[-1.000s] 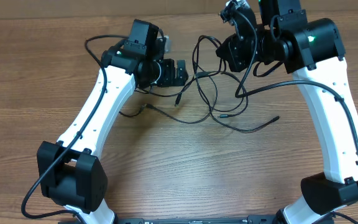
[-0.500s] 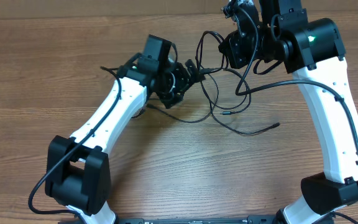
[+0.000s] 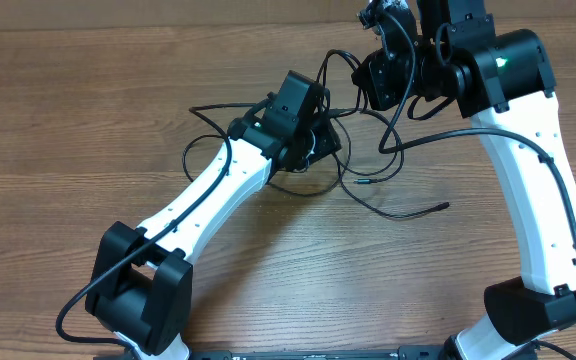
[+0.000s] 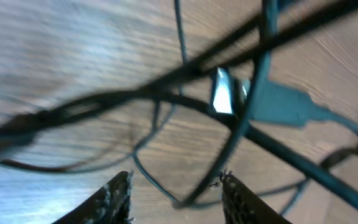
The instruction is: Untangle cables
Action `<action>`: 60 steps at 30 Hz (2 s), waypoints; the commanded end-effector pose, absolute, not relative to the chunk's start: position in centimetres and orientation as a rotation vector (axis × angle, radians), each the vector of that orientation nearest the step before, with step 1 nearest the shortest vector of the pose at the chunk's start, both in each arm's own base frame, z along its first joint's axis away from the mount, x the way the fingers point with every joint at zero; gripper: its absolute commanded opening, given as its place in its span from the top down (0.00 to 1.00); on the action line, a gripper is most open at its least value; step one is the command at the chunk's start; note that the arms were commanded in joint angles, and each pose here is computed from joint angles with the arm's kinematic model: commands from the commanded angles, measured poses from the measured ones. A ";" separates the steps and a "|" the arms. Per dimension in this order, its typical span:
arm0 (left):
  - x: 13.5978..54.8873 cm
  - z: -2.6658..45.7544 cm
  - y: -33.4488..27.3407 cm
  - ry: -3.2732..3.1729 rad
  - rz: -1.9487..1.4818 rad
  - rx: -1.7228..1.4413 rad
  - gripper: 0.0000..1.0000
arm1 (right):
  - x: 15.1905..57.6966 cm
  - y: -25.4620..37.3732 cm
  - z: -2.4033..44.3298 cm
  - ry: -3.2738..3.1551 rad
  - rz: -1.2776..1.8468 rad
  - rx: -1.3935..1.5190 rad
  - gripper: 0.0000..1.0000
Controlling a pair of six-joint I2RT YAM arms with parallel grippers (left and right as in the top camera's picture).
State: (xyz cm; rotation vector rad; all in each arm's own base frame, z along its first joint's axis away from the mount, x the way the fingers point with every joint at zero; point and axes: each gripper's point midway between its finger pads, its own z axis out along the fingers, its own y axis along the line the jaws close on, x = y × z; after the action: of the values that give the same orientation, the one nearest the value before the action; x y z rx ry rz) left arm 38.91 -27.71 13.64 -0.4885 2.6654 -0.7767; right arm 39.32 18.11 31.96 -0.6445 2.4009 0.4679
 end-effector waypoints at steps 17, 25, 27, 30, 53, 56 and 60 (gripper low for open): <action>42.7 17.8 -26.9 2.452 -0.701 0.000 0.96 | 39.6 16.4 33.1 2.402 0.351 -0.545 0.96; 39.5 28.7 -12.2 2.269 -0.302 -0.227 0.95 | 42.4 8.1 33.1 2.437 0.063 0.002 0.96; 38.8 30.3 -10.0 2.227 -0.250 -0.267 0.93 | 42.6 6.5 33.1 2.437 0.048 0.054 0.96; 37.9 31.9 -7.1 2.182 -0.177 -0.293 0.90 | 43.0 3.2 33.1 2.435 0.013 0.146 0.96; 36.3 32.3 4.0 2.116 0.285 -0.541 0.87 | 38.6 -16.0 32.1 2.410 -0.206 0.717 0.96; 36.6 32.0 2.9 2.139 0.210 -0.509 0.87 | 39.2 -14.7 32.0 2.433 -0.115 0.635 0.96; 37.3 31.6 -0.6 2.202 0.012 -0.341 0.88 | 39.9 -12.4 32.0 2.448 0.020 0.558 0.96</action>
State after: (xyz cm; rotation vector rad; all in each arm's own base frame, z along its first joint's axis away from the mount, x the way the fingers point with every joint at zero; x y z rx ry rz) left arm 36.93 2.18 30.64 -0.4982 2.1810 0.1753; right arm 39.27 -14.74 30.25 0.6535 2.4818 -0.1125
